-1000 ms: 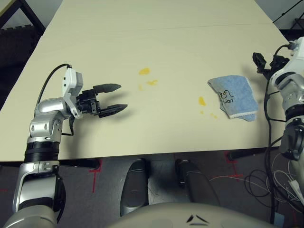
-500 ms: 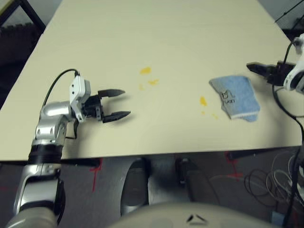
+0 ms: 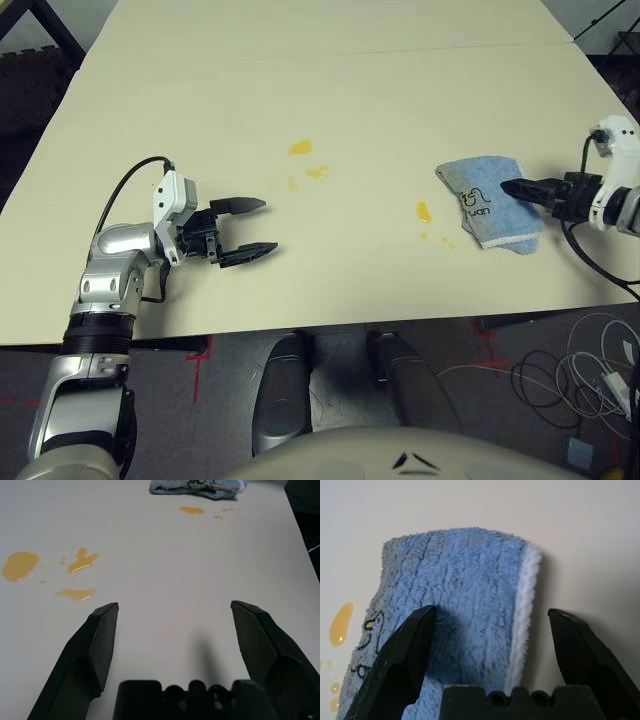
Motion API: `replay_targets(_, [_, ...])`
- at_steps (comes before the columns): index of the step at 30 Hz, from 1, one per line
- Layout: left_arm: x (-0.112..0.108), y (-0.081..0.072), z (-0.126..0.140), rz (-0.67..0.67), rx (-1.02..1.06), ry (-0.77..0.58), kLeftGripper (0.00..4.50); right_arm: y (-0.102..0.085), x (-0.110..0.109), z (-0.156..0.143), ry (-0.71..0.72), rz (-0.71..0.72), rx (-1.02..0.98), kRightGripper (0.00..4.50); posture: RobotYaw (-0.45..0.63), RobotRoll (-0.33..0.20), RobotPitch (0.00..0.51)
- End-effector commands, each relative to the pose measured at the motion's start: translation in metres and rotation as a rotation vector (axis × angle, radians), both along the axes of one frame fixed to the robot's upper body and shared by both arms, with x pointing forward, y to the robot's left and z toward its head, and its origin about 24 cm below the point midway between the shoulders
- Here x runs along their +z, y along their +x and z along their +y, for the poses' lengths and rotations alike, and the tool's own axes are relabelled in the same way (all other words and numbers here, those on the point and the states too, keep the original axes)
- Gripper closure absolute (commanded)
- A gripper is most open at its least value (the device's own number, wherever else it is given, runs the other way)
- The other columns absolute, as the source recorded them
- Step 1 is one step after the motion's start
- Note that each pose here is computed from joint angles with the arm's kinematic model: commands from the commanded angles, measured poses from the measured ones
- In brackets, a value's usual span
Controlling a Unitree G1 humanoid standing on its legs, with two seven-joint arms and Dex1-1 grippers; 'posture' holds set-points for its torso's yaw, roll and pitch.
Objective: Wipe the water off the table with a rag.
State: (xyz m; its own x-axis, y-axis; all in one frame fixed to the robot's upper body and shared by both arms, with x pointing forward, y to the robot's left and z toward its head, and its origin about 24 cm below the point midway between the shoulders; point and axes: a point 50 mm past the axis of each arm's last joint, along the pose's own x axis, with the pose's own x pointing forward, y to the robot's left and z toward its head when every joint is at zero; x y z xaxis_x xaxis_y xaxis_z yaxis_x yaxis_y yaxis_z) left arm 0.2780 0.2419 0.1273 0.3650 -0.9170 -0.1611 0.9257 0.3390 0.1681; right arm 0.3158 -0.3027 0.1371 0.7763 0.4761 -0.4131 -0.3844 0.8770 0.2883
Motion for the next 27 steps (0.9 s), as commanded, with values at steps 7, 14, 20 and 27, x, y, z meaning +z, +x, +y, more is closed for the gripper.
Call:
replay_targets(7, [0.004,-0.001,0.003,0.008,0.005,0.016,0.00,0.005,-0.040,0.028,-0.011,0.143,0.050,0.03,0.19,0.000,0.246])
replay_targets(14, [0.004,-0.004,0.003,0.011,-0.001,0.029,0.00,0.005,-0.045,0.031,-0.015,0.147,0.058,0.92,0.19,0.000,0.244])
replay_targets(20, [0.003,-0.002,0.001,0.006,-0.003,0.024,0.00,0.006,-0.036,0.030,0.015,0.106,0.070,3.10,0.18,0.000,0.237])
replay_targets(27, [0.001,0.001,-0.001,-0.001,-0.007,0.027,0.00,0.011,-0.010,0.024,0.131,0.032,0.017,4.49,0.17,0.000,0.229])
